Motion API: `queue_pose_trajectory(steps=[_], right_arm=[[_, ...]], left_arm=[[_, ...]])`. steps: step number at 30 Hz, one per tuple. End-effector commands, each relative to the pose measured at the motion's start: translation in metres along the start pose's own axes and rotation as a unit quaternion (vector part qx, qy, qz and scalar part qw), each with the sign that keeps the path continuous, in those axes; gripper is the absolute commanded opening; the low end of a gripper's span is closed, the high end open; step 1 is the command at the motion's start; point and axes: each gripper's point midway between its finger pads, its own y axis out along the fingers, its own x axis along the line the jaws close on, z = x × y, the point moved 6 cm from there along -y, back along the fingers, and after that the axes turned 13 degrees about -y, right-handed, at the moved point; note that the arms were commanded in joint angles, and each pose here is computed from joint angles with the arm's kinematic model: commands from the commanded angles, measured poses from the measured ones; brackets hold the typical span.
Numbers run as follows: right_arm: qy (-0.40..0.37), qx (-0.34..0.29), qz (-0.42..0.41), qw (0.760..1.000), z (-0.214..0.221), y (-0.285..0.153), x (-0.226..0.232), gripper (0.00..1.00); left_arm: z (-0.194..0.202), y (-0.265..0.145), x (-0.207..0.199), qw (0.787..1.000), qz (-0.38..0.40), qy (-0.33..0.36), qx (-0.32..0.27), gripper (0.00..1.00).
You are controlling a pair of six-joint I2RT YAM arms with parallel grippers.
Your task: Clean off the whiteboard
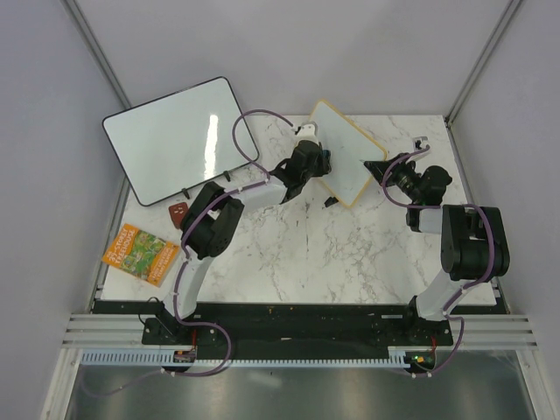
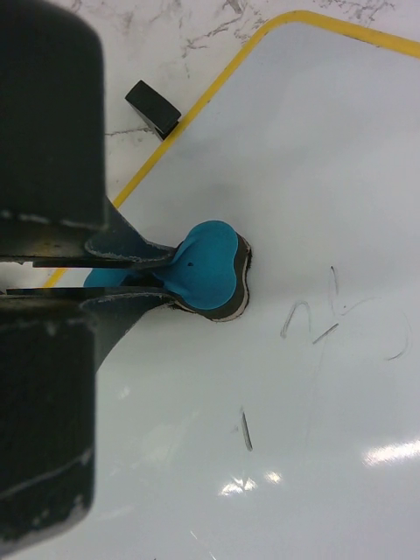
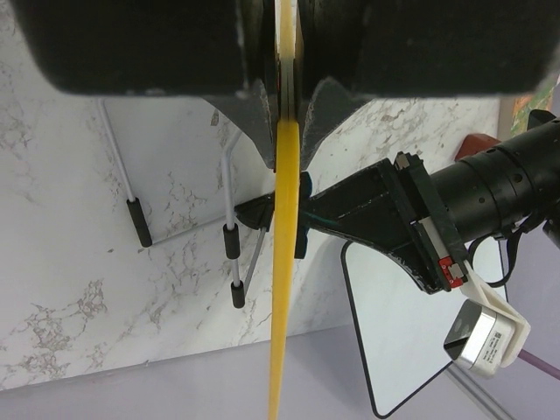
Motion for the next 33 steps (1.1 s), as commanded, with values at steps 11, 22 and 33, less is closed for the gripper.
queue_pose_trajectory(steps=[11,22,33], right_arm=[[-0.031,0.005,-0.106,0.994,-0.009,0.007,0.035,0.00],[-0.030,0.006,-0.108,0.994,-0.009,0.008,0.036,0.00],[-0.030,0.008,-0.109,0.994,-0.007,0.009,0.035,0.00]], left_arm=[[-0.029,-0.004,0.022,0.998,0.009,-0.067,0.008,0.02],[-0.059,0.005,0.025,0.997,0.020,-0.076,-0.016,0.02],[-0.083,0.013,-0.008,0.997,0.072,-0.021,-0.004,0.02]])
